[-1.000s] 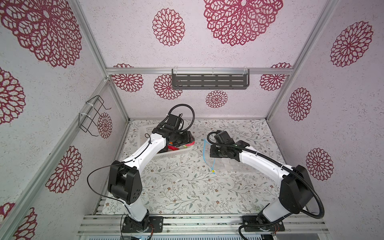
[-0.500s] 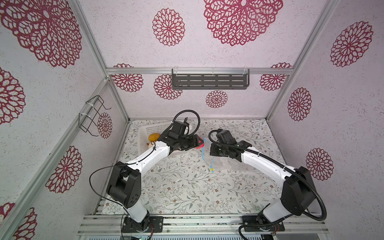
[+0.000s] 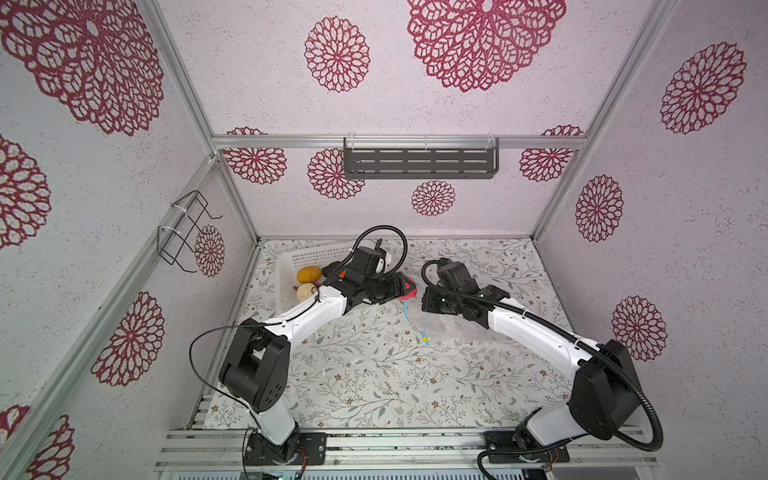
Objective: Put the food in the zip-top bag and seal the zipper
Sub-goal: 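Lower the pink apple into the bag and open the left gripper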
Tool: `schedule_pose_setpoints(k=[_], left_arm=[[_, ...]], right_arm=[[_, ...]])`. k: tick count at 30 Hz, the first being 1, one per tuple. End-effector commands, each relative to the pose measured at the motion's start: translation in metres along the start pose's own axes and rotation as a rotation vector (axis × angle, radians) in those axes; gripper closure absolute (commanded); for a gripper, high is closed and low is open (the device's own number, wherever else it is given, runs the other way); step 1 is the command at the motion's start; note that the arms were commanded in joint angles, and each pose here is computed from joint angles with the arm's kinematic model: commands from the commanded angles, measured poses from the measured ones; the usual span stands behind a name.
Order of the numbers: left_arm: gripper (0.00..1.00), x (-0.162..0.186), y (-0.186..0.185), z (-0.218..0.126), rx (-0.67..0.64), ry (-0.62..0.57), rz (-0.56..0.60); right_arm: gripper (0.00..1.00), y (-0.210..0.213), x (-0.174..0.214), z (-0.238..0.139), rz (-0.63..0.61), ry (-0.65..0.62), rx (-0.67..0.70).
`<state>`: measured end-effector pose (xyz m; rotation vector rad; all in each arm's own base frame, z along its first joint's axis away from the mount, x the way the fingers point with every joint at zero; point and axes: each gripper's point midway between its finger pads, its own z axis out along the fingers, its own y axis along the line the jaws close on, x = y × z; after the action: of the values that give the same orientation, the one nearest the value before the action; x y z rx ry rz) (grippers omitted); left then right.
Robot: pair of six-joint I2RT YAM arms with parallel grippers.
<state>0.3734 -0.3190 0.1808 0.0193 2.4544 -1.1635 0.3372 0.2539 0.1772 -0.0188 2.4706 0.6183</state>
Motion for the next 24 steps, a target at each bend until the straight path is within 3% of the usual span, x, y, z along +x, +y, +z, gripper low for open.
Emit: schedule_pose_setpoints(k=[1, 24], left_arm=[[0.52, 0.001, -0.002, 0.008, 0.012, 0.004, 0.008], [0.48, 0.009, 0.015, 0.025, -0.028, 0.049, -0.004]], right_arm=[[1.00, 0.007, -0.015, -0.019, 0.020, -0.065, -0.042], [1.00, 0.007, -0.018, -0.018, 0.023, -0.065, -0.052]])
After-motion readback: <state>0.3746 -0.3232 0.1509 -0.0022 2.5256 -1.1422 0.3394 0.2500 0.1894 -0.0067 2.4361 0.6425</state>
